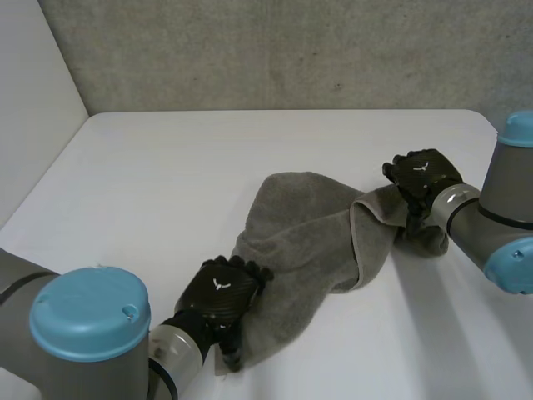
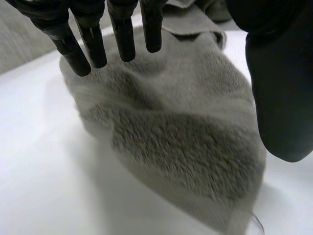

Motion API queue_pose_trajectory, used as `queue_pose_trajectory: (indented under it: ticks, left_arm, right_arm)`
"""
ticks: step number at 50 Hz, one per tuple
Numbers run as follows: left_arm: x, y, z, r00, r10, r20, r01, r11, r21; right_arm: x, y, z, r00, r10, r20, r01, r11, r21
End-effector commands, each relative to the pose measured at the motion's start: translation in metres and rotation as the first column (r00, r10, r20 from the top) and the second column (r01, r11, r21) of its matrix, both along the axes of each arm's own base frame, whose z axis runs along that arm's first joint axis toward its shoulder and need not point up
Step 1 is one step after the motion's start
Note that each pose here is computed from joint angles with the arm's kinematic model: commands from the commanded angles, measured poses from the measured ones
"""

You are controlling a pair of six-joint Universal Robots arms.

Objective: Fold the towel.

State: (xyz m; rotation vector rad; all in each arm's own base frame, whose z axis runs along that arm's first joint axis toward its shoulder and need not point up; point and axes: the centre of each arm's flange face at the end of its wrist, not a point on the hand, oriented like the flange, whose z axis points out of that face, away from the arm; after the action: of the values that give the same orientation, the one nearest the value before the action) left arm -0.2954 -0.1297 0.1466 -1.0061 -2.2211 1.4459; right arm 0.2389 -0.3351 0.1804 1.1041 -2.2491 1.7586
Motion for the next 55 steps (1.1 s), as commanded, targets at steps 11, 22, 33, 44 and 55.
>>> queue_pose_trajectory:
  ticks: [11,22,33,44,55]
  left_arm:
    - [-0.002,-0.008,-0.022,0.998,0.019,0.053,-0.020,1.000,0.022]
    - [-0.016,-0.034,-0.011,0.997,0.073,0.017,-0.072,0.996,-0.049]
    - [-0.021,-0.114,0.075,0.963,0.182,-0.201,-0.231,0.939,-0.256]
    - [0.008,-0.098,0.190,0.900,0.131,-0.416,-0.325,0.837,-0.440]
    - [0.038,-0.086,0.255,0.856,0.118,-0.503,-0.410,0.748,-0.522]
  right_arm:
    - [-0.004,-0.009,-0.034,0.999,-0.029,-0.038,0.032,0.998,0.063]
    - [-0.004,-0.022,-0.024,0.998,-0.052,-0.024,0.052,0.999,0.002]
    - [0.006,-0.034,0.085,0.992,-0.013,0.122,0.063,0.909,-0.412]
    - [-0.008,0.027,0.175,0.988,0.069,0.137,0.002,0.889,-0.459]
    - [-0.045,0.060,0.228,0.981,0.061,0.185,0.010,0.932,-0.363]
